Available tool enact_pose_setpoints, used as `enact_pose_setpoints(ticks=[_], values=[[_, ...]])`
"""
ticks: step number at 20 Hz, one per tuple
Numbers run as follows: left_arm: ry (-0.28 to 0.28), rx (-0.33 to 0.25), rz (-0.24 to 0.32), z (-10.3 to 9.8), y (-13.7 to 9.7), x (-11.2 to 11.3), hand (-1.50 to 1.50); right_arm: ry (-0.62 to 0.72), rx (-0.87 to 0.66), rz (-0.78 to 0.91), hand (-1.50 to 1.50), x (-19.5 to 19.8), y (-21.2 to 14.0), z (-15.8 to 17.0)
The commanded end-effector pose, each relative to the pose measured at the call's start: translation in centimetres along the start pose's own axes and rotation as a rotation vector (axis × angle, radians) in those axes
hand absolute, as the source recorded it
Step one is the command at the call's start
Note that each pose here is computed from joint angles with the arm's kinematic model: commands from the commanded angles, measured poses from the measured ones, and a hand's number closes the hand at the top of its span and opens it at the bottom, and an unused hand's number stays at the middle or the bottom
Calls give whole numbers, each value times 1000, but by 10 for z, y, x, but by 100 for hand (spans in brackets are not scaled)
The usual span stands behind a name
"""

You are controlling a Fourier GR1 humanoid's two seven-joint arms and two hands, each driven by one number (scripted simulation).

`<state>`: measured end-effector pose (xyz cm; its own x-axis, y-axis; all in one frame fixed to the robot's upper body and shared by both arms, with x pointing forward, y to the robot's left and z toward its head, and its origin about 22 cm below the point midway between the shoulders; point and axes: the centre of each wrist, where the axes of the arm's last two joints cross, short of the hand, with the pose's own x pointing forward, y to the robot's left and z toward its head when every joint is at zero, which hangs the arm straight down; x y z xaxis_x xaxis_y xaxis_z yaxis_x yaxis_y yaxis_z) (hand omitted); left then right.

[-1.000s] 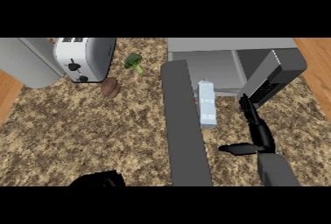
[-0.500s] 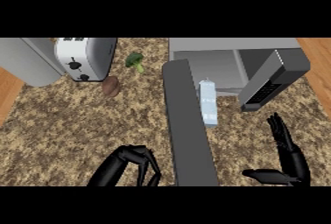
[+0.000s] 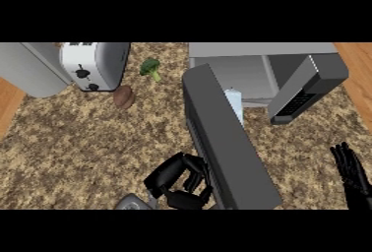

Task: Pick up the milk, place it into the microwave and close the microwave

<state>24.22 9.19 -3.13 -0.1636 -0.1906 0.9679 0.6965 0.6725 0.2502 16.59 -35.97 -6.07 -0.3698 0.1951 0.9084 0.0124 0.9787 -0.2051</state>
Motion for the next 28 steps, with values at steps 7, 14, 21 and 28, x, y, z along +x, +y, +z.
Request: enact_pose_setpoints(ticks=[7, 14, 21, 28], values=[[30, -101, -44, -45, -40, -12, 150, -101, 56, -77, -150, 37, -40, -6], [41, 72, -48, -49, -52, -7, 150, -216, 86, -34, -150, 59, -40, -29], [-53, 229, 7, -61, -45, 11, 150, -244, 195, -100, -150, 78, -30, -56], [-170, 381, 104, -78, -25, 34, 150, -276, 229, -137, -150, 92, -33, -70]])
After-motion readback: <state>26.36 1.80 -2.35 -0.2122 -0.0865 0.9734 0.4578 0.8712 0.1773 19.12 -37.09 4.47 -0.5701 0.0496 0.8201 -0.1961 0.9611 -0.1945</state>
